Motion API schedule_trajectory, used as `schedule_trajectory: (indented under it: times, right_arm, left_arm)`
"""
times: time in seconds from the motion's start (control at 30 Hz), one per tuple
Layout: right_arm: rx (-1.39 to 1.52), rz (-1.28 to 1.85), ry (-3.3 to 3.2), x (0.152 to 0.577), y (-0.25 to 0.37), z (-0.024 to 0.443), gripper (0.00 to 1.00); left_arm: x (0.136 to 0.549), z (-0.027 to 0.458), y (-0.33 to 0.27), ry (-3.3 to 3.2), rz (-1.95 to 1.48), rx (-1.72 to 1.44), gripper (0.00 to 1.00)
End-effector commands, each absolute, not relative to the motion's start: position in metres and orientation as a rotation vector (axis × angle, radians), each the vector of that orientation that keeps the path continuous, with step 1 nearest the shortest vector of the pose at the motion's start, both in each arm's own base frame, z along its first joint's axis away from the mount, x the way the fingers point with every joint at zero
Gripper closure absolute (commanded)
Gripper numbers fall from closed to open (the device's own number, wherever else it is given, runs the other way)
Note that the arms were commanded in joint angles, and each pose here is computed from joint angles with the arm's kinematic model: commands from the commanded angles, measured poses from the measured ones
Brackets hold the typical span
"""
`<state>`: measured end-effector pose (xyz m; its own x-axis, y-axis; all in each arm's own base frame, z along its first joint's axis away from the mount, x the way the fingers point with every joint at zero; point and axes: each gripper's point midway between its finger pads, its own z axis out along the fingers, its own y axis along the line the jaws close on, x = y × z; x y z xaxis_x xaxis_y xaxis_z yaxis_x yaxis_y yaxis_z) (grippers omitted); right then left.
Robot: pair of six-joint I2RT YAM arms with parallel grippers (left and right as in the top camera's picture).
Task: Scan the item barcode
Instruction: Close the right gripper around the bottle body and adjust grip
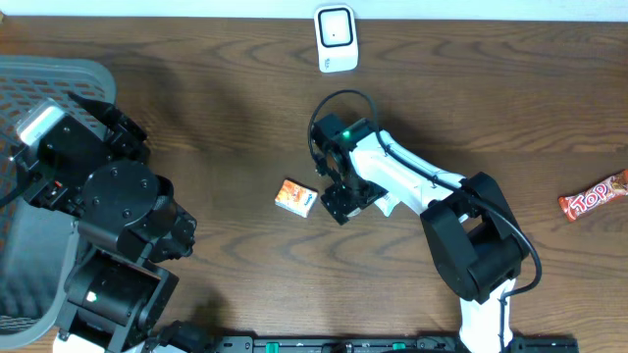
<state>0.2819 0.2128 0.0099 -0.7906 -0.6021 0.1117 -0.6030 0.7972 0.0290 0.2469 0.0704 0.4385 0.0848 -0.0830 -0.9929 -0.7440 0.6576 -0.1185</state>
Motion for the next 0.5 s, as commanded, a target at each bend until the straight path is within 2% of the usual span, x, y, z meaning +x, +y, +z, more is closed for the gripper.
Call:
schedule_trajectory:
  times: [0.0,0.1,0.2,0.23,0.37,0.47]
  right_arm:
    - [1.111,0.010,-2.782,0.272,0.211,-0.005,0.37]
    - [1.134,0.000,-2.798,0.277,0.214,-0.006,0.45]
    - [1.069,-0.002,-2.838,0.280,0.216,-0.006,0.45]
    - [0.983,0.004,-2.868,0.279,0.216,-0.006,0.43]
    - [0.437,0.052,-2.969,0.272,0.212,-0.005,0.51]
    - [0.089,0.013,-2.941,0.259,0.217,-0.003,0.45]
  left_arm:
    - [0.242,0.440,0.075,1.417,0.594,-0.757,0.18]
    - [0.242,0.440,0.075,1.417,0.594,-0.757,0.18]
    - [0.242,0.440,0.075,1.417,0.594,-0.756,0.18]
    - [0.242,0.440,0.075,1.417,0.594,-0.756,0.18]
    - [0.242,0.440,0.075,1.417,0.594,-0.757,0.18]
    - [0.242,0.440,0.074,1.417,0.594,-0.756,0.18]
